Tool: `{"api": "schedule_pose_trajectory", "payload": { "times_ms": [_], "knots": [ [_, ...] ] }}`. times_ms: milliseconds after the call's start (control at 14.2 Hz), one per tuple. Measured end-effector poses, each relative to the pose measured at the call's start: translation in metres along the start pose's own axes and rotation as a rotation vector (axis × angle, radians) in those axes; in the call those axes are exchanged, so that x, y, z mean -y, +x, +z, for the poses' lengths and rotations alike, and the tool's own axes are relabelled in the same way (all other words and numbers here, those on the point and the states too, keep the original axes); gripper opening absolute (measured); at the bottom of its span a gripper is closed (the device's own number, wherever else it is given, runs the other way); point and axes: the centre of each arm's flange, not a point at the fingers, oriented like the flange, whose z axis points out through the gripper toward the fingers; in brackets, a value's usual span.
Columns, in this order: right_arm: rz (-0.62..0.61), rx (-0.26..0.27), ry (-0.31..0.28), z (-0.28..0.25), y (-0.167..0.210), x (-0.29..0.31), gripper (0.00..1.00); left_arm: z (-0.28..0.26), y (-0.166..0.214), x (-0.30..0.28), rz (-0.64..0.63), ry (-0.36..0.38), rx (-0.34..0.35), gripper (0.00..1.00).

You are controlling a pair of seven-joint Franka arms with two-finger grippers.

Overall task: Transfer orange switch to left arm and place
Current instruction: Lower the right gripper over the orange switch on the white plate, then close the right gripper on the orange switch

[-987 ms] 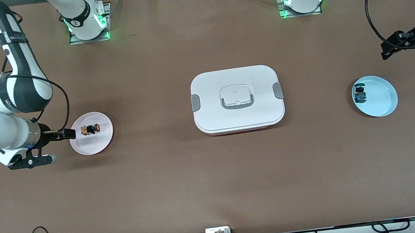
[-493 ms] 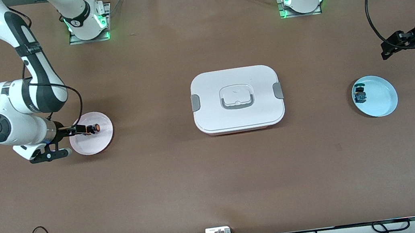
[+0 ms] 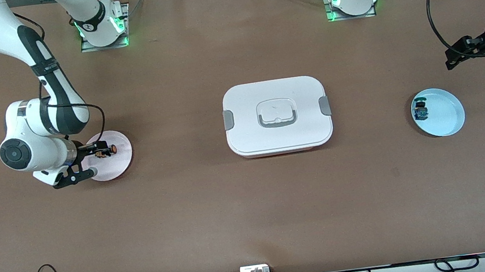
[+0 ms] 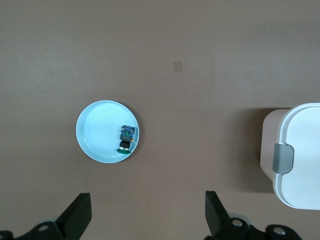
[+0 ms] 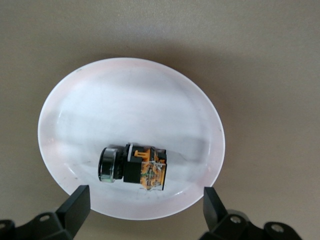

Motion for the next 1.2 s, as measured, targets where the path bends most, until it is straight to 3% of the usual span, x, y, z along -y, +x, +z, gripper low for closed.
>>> {"api": "schedule_pose_trajectory", "payload": {
  "times_ms": [352,1198],
  "knots": [
    [0.050,-0.002,0.081,0.017,0.004,0.005,1.00,0.000,0.000,0.000,0.000,0.000,0.001,1.00],
    [0.102,0.017,0.085,0.041,0.008,0.004,1.00,0.000,0.003,0.000,0.000,-0.002,-0.001,1.00]
  ]
}}
